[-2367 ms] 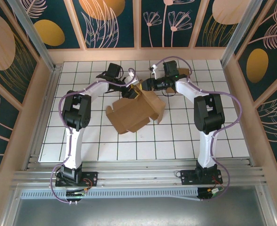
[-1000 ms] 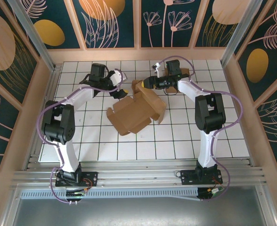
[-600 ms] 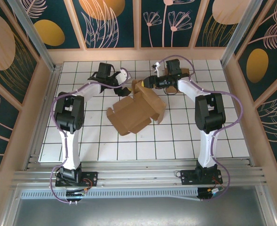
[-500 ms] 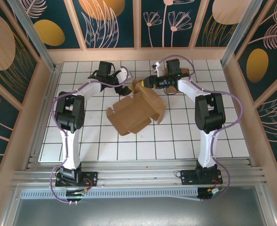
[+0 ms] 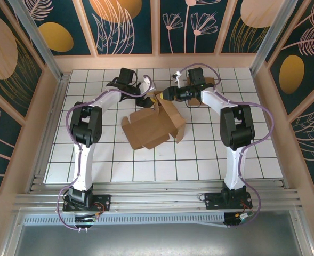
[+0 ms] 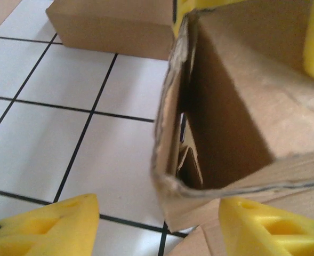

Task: Fold the paper box

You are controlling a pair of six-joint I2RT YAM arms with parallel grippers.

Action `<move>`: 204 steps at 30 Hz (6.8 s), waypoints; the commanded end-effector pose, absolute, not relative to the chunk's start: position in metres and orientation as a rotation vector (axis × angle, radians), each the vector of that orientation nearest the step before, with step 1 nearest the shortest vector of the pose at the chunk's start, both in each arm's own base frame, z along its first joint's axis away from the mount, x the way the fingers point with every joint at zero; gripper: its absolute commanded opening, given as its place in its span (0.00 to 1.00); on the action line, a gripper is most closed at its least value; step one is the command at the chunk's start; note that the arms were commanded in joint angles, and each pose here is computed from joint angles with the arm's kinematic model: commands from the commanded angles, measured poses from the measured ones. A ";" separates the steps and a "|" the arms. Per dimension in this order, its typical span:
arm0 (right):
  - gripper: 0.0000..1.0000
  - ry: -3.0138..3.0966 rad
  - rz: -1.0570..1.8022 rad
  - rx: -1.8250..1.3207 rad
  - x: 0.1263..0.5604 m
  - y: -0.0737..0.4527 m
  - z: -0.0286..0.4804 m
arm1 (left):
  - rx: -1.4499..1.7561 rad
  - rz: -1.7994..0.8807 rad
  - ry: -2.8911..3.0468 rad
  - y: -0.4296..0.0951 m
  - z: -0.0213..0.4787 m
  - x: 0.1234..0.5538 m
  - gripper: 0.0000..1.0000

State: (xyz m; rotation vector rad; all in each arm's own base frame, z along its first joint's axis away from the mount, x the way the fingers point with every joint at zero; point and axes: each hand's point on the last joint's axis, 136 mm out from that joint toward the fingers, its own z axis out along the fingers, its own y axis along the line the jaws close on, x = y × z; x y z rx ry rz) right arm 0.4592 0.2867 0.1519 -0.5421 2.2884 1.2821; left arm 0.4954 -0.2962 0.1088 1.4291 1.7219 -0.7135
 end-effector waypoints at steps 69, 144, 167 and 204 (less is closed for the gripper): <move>0.63 2.235 1.412 -0.460 0.446 0.295 0.156 | 0.795 -0.408 2.010 -0.301 0.095 0.528 0.00; 0.43 2.314 0.751 0.821 0.412 0.237 0.166 | 0.487 -1.131 2.241 -0.310 0.172 0.481 0.60; 0.32 2.352 0.545 0.192 0.451 0.236 0.157 | -0.042 -0.804 2.294 -0.230 0.201 0.491 0.75; 0.47 2.256 0.721 0.375 0.398 0.205 0.166 | -0.153 -0.964 2.434 -0.242 0.142 0.484 0.42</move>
